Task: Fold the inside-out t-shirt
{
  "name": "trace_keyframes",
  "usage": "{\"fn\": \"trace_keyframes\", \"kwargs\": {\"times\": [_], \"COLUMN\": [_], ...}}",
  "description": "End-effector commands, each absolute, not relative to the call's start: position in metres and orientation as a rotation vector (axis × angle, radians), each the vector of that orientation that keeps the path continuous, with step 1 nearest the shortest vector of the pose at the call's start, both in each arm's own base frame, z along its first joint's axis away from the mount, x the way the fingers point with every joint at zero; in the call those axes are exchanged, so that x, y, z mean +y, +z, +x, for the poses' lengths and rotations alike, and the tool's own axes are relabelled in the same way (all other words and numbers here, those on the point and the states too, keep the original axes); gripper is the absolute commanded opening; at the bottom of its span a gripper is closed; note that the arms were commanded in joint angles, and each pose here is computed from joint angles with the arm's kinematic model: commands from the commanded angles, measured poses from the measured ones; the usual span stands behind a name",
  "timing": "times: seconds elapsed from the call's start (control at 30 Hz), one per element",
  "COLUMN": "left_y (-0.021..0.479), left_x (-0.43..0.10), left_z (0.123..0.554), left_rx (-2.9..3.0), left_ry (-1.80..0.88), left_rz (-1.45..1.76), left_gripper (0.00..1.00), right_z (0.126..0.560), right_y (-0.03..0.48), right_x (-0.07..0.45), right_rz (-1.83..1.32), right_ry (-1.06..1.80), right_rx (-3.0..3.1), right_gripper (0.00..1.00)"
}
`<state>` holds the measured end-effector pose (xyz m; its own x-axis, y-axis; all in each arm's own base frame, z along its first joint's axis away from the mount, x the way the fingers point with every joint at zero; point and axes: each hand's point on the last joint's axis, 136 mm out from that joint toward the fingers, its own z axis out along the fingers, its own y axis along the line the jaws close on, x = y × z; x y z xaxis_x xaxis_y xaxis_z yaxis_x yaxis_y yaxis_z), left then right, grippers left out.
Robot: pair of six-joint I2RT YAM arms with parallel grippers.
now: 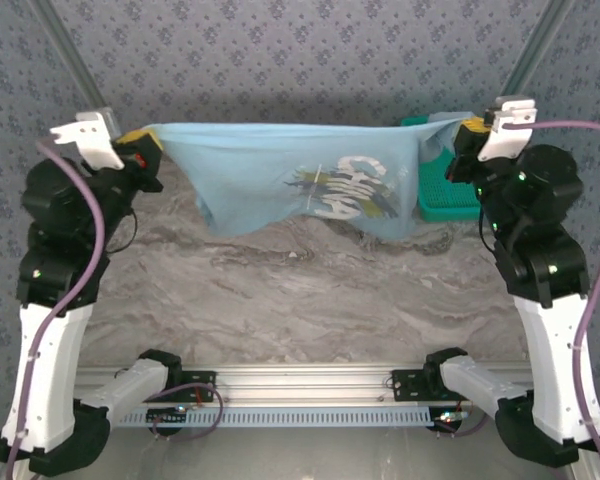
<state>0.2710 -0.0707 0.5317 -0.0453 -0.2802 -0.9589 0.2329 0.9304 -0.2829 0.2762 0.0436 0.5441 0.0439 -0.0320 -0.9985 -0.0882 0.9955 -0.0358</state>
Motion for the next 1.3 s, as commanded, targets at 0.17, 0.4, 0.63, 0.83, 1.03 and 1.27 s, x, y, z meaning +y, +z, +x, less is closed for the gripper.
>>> {"fn": "trace_keyframes", "kwargs": {"times": [0.17,0.4,0.63,0.83,1.03,1.27], "left_y": [0.576,0.611,0.553,0.412,0.267,0.250], "left_x": [-0.038,-0.028,-0.027,-0.009,-0.008,-0.011], "left_z": [0.228,0.210,0.311,0.432,0.532,0.565], "left_rx": [1.514,1.436,1.658,1.962,2.209,2.258], "left_ry": [-0.267,-0.228,-0.030,-0.020,-0.013,-0.040], "left_rz": [-0.065,-0.056,-0.080,-0.167,-0.222,-0.255], "left_gripper": [0.00,0.00,0.00,0.00,0.14,0.48], "right_z": [0.199,0.175,0.276,0.432,0.580,0.595], "right_y": [0.617,0.653,0.622,0.506,0.338,0.257], "right_x": [0.019,0.009,0.024,0.065,0.097,0.144], "right_rz": [-0.083,-0.078,-0.191,-0.352,-0.396,-0.485], "right_ry": [-0.002,-0.053,-0.288,-0.349,-0.425,-0.335], "right_rx": [1.343,1.247,1.414,1.654,1.902,2.153], "right_gripper": [0.00,0.00,0.00,0.00,0.08,0.41]}}
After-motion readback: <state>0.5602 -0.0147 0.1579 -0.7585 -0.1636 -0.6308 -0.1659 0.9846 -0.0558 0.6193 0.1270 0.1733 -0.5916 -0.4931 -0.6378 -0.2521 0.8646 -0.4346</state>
